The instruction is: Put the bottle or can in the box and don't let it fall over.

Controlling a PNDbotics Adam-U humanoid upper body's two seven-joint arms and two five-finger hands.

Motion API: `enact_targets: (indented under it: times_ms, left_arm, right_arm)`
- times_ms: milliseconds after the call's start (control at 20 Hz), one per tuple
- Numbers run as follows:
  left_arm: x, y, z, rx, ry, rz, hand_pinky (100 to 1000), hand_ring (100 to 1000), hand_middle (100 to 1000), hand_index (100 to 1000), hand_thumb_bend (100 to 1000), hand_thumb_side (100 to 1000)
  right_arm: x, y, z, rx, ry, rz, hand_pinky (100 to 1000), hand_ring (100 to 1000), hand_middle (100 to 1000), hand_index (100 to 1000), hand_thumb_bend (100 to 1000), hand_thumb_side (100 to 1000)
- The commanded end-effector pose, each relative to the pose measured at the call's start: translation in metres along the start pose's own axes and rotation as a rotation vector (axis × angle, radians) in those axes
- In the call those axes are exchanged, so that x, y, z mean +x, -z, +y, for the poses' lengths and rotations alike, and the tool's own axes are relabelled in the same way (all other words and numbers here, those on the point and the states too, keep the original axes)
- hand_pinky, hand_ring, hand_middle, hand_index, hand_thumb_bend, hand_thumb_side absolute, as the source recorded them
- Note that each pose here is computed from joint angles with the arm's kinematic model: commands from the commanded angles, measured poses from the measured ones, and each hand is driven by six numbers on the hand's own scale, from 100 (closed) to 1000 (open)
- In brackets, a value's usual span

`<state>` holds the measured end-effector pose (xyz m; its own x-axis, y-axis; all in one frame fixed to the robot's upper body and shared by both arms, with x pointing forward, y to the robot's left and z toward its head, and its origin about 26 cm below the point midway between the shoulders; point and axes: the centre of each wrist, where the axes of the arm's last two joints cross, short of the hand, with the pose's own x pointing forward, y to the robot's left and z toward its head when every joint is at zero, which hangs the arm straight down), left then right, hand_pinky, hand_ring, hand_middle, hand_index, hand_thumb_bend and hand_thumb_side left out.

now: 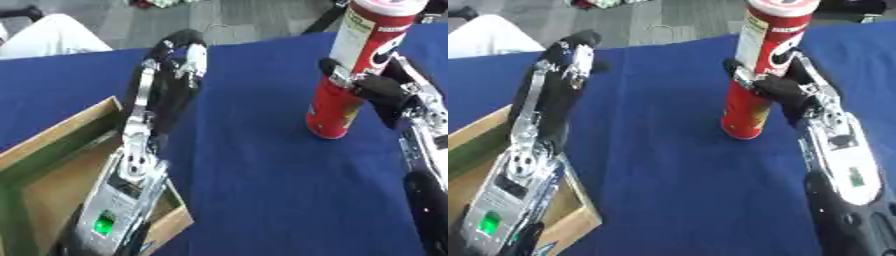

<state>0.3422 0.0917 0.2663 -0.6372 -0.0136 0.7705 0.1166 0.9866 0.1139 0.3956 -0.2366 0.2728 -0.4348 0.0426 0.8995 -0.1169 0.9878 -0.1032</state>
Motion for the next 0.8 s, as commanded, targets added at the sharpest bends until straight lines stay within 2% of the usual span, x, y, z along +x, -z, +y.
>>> enact_targets:
  times_ms: [50, 400, 800]
  left_arm:
    - [0.011, -0.002, 0.015, 0.07, -0.005, -0.05, 890, 678, 860, 777, 100, 689]
    - [0.041, -0.018, 0.065, 0.277, -0.036, -0.159, 887, 680, 843, 772, 100, 662]
    - [0.037, -0.025, 0.101, 0.399, -0.073, -0.197, 878, 683, 833, 759, 100, 649]
  right_arm:
    - [0.015, 0.0, -0.005, -0.024, -0.032, -0.046, 1000, 948, 602, 615, 100, 100]
    - [0.019, -0.001, -0.013, -0.069, -0.049, -0.062, 1000, 921, 579, 586, 100, 100]
    - [0.038, -0.004, -0.018, -0.101, -0.076, -0.135, 1000, 890, 556, 554, 100, 100]
